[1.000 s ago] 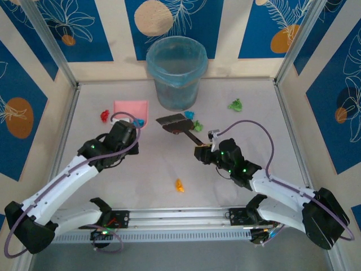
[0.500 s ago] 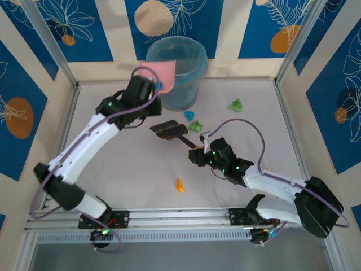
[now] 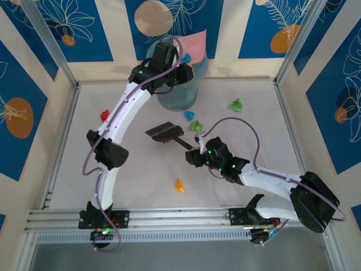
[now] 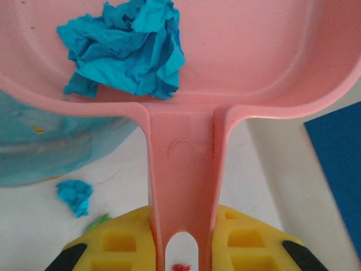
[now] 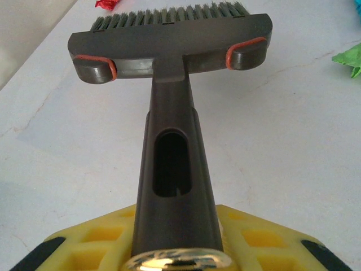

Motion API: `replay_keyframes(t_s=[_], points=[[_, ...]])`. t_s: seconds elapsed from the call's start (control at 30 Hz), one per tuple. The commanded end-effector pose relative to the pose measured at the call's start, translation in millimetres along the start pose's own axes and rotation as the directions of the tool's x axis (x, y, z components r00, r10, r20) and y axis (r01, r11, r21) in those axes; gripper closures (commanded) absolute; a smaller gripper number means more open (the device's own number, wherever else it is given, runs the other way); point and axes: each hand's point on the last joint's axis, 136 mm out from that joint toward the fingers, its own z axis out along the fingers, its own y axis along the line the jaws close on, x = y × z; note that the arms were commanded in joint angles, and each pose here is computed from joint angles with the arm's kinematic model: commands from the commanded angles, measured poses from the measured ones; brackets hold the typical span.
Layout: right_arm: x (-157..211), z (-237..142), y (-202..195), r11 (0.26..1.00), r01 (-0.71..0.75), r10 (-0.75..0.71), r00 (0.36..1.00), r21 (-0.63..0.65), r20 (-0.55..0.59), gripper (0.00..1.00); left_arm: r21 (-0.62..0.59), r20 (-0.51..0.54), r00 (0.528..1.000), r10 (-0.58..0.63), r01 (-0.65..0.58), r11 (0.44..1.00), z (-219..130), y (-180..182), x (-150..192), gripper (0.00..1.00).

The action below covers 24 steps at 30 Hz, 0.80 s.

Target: Sweep away the paper scraps from the table

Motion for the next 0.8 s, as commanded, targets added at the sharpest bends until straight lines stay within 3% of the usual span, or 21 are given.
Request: replay_keyframes(t_s=[0.0,0.17,0.3,0.6,0.77], points=[[-27,-1,15,0.999,0.039,-0.036,0.997,-0.037,0.072,1.0,0.139,-0.019,0.988,-0.156,0.157,0.978,1,-10,-20,1.0],[-27,0,17,0.998,0.049,-0.046,0.996,-0.042,0.07,1.0,0.359,-0.09,0.943,-0.32,0.331,0.873,21,-30,-37,1.0],[-27,0,20,0.997,0.059,-0.056,0.996,-0.044,0.067,1.0,0.498,-0.137,0.915,-0.379,0.394,0.772,21,-48,-56,1.0],[-26,1,20,0.997,0.074,-0.072,0.995,-0.035,0.066,1.0,0.704,-0.155,0.835,-0.528,0.469,0.534,6,-53,-94,1.0],[-27,1,21,0.996,0.082,-0.079,0.995,-0.035,0.068,1.0,0.783,-0.124,0.829,-0.546,0.419,0.46,-12,-58,-106,1.0]])
